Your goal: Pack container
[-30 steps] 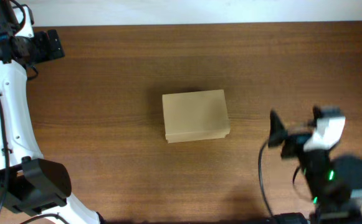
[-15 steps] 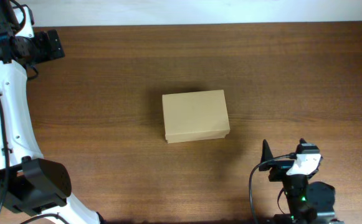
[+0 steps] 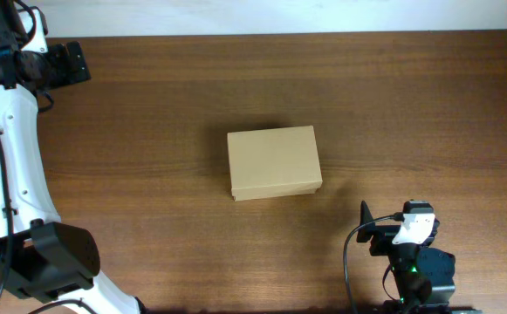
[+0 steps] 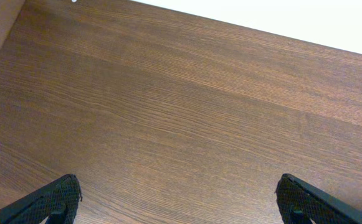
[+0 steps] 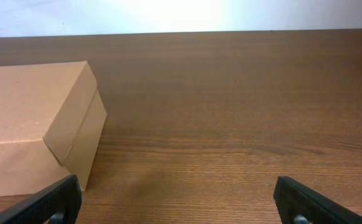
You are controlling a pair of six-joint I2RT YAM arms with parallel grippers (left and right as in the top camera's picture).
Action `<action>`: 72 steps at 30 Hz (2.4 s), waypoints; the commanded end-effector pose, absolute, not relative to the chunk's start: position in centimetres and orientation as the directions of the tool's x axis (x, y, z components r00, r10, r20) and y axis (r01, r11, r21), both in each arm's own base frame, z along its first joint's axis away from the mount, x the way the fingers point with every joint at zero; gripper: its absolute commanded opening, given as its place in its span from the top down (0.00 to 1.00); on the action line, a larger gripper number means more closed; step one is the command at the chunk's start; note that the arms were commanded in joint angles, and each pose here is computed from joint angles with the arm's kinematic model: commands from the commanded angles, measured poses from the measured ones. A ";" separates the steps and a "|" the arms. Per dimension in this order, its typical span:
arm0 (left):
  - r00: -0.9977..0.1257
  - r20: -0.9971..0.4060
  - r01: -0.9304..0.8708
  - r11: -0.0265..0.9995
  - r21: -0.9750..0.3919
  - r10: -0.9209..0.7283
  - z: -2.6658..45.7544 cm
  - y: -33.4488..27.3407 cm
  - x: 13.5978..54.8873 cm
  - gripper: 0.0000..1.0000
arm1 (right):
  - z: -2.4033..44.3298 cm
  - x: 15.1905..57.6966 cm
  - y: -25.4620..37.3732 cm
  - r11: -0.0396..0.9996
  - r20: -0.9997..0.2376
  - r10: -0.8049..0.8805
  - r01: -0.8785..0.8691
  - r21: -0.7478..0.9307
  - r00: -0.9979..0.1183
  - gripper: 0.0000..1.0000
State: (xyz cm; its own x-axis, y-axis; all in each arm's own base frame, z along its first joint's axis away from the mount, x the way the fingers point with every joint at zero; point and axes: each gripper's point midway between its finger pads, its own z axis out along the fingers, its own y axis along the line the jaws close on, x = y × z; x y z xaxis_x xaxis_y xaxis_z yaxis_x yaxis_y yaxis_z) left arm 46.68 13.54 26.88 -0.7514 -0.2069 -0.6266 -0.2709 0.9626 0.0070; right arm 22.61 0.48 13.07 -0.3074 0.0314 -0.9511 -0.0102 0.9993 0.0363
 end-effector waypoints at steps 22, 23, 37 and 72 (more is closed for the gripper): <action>-0.727 -0.658 -0.270 0.963 0.010 -0.197 28.6 13.6 46.5 0.01 | 13.0 22.7 0.0 0.999 -0.954 0.035 0.012 0.033 -0.298 0.01; -0.721 -0.664 -0.270 0.963 0.010 -0.195 29.0 13.6 46.3 0.01 | 13.0 22.7 0.0 0.999 -0.954 0.035 0.012 0.033 -0.298 0.01; -0.531 -0.836 -0.327 0.944 0.050 -0.139 38.8 11.2 34.2 0.01 | 13.0 22.7 0.0 0.999 -0.954 0.035 0.012 0.033 -0.298 0.01; -0.336 -0.942 0.304 0.944 -0.129 -0.020 14.0 -5.0 21.6 0.01 | 13.0 22.7 0.0 0.999 -0.954 0.035 0.012 0.033 -0.298 0.00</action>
State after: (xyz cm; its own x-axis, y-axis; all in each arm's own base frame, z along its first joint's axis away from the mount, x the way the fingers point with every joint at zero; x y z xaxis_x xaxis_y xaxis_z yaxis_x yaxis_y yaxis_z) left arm 21.66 -4.92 15.28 -0.3243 -0.0247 -0.9456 0.2996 0.9455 -0.1275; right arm 22.66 0.35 13.14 -0.3013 0.0321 -0.9530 -0.0033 0.9994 0.0347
